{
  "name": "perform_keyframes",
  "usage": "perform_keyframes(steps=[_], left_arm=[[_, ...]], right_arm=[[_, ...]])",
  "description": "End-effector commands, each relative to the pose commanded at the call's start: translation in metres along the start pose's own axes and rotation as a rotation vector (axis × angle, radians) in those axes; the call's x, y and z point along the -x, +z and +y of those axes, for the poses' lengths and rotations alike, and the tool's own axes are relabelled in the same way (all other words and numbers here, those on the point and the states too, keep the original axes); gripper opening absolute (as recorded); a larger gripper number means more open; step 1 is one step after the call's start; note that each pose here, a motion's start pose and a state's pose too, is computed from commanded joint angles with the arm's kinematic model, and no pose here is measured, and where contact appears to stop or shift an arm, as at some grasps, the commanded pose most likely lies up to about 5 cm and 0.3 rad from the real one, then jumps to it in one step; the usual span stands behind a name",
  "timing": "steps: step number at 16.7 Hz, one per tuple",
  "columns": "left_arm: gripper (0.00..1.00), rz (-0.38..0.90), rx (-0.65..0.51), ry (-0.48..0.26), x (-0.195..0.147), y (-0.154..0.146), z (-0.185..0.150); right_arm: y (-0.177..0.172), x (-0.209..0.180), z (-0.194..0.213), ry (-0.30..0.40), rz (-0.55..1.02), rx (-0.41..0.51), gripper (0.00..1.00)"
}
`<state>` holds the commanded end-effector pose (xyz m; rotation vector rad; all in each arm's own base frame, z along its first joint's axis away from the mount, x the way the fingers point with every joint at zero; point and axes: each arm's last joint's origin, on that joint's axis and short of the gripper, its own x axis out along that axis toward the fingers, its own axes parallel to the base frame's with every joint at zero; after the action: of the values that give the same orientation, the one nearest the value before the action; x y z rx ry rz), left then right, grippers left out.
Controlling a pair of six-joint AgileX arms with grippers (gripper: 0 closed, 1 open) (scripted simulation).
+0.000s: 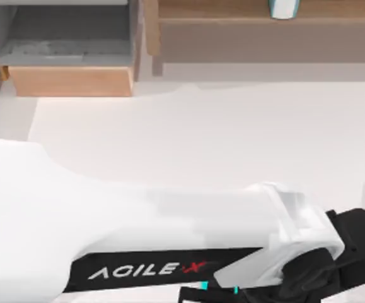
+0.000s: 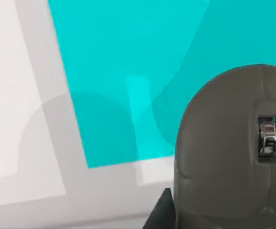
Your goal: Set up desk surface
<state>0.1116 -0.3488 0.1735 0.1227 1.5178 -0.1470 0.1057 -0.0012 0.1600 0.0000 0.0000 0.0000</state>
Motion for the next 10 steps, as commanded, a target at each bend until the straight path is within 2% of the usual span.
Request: perform_keyframes(steps=[5, 7, 10], left_arm=[[0.00, -0.061, 0.115, 0.000, -0.024, 0.030, -0.004], [0.00, -0.055, 0.135, 0.026, -0.038, 0.034, -0.001], [0.00, -0.054, 0.136, 0.028, -0.039, 0.034, 0.000]], right_arm=[[0.000, 0.000, 0.000, 0.000, 0.000, 0.000, 1.00], [0.000, 0.000, 0.000, 0.000, 0.000, 0.000, 1.00], [0.000, 0.000, 0.000, 0.000, 0.000, 0.000, 1.00]])
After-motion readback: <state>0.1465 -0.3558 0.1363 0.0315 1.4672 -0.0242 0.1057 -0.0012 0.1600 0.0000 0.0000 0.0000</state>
